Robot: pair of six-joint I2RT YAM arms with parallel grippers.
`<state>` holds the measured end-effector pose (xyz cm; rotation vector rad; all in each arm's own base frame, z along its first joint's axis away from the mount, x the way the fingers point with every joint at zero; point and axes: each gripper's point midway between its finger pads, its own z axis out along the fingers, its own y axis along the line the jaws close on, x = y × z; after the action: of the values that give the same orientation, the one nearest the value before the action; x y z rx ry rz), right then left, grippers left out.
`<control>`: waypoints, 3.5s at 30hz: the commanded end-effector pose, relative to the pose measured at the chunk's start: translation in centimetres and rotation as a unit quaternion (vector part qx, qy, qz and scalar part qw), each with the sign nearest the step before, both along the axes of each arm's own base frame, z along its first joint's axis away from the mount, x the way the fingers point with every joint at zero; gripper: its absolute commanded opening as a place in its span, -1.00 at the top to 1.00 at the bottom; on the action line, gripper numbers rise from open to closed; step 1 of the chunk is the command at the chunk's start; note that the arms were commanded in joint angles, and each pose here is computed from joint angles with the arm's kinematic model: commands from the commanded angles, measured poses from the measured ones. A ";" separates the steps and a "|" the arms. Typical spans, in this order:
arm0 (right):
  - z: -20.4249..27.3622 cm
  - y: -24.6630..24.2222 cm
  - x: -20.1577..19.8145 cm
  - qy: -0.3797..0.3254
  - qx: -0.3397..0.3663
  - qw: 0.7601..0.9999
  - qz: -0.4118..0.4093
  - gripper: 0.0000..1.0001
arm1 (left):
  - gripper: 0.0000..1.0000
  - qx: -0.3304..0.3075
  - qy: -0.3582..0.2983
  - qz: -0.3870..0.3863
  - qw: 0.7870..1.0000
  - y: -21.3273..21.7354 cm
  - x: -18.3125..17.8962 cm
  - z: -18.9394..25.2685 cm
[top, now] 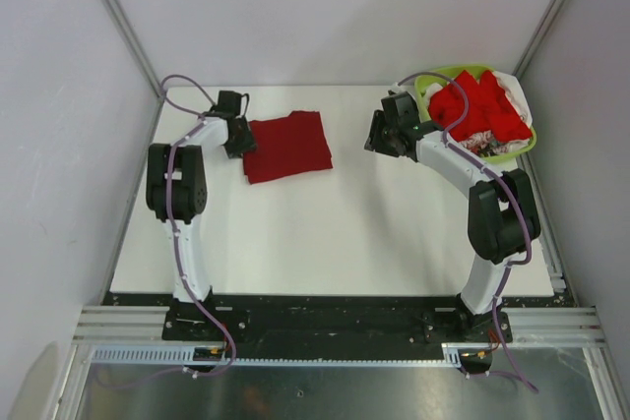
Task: Fold and stack the t-shirts
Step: Put the neatly folded tshirt into the corner of the board with the left arm
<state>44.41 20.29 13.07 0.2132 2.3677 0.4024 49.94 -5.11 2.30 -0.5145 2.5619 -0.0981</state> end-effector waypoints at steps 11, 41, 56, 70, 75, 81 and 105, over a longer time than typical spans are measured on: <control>2.7 -0.3 0.0 -0.033 0.005 0.999 0.004 0.08 | 0.93 0.050 -0.005 -0.006 0.999 0.9 1.0 0.0; 3.0 0.1 -0.8 -0.027 0.006 0.999 0.020 0.11 | 1.00 0.106 -0.074 0.126 0.984 15.9 9.9 2.8; 2.4 0.1 -0.2 -0.027 0.000 0.999 0.016 0.10 | 1.00 0.095 -0.106 0.153 0.978 20.5 11.9 3.5; 2.4 -0.2 0.1 -0.029 -0.009 0.999 0.012 0.09 | 0.95 0.083 -0.123 0.161 0.976 21.5 12.6 4.2; 2.5 -0.3 0.2 -0.028 -0.011 0.999 0.013 0.06 | -0.19 0.089 -0.127 0.171 0.973 21.8 12.1 5.5; 3.0 -0.1 0.2 -0.030 -0.010 0.999 0.016 -0.18 | -0.97 0.096 -0.163 0.182 0.965 22.0 11.6 10.6; 7.2 -3.3 -2.9 -0.066 0.036 0.997 -0.020 -0.75 | -0.99 -0.023 -0.152 -0.102 0.983 -8.8 -4.9 12.8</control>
<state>42.48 17.67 17.88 0.2307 2.2867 0.4295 47.16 -9.70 10.08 -0.3295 2.4247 -0.1732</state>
